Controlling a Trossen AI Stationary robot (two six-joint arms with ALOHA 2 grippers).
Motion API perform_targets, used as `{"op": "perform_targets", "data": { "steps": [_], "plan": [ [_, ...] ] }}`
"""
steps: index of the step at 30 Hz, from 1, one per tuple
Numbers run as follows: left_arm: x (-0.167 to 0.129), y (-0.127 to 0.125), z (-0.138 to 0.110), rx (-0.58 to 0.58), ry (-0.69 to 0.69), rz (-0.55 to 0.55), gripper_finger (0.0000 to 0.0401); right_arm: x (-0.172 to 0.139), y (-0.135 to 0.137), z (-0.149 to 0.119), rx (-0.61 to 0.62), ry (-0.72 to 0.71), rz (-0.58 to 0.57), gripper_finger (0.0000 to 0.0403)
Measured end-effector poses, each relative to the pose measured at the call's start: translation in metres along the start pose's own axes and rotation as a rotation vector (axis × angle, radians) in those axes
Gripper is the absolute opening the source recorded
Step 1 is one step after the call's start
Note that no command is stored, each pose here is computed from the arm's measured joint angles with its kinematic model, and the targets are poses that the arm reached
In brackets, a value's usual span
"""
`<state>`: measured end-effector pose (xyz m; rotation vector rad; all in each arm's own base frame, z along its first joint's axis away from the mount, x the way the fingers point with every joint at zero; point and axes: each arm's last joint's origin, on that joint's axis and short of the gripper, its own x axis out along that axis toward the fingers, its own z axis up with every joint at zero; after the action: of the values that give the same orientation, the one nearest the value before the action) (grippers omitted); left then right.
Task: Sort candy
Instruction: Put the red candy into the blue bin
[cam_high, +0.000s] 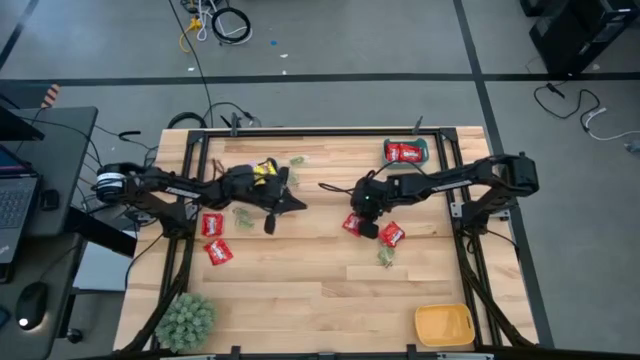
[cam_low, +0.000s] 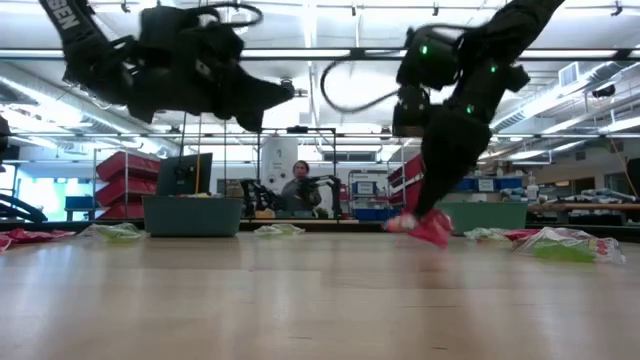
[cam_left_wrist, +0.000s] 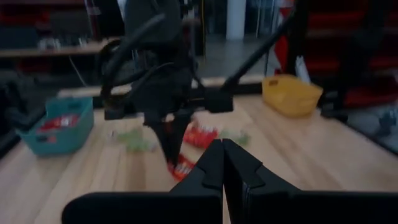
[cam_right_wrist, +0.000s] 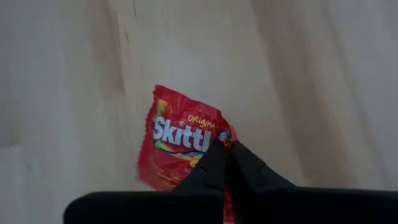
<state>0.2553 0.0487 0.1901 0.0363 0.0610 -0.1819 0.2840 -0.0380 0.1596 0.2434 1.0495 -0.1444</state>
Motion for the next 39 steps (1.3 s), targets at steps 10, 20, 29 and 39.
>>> {"op": "perform_targets", "data": {
  "steps": [10, 20, 29, 39],
  "plan": [
    [-0.021, -0.011, -0.014, -0.067, -0.116, 0.039, 0.0, -0.077, -0.034, 0.001, 0.233, -0.149, -0.248, 0.0],
    [-0.021, -0.012, -0.014, -0.069, -0.116, 0.041, 0.0, -0.121, -0.117, -0.02, 0.556, -0.201, -0.487, 0.0],
    [-0.021, -0.012, -0.014, -0.07, -0.112, 0.04, 0.0, -0.111, -0.176, -0.034, 0.669, -0.169, -0.532, 0.0],
    [-0.02, -0.012, -0.016, -0.078, -0.092, 0.04, 0.0, -0.072, -0.196, -0.04, 0.709, -0.05, -0.501, 0.0]
  ]
}}
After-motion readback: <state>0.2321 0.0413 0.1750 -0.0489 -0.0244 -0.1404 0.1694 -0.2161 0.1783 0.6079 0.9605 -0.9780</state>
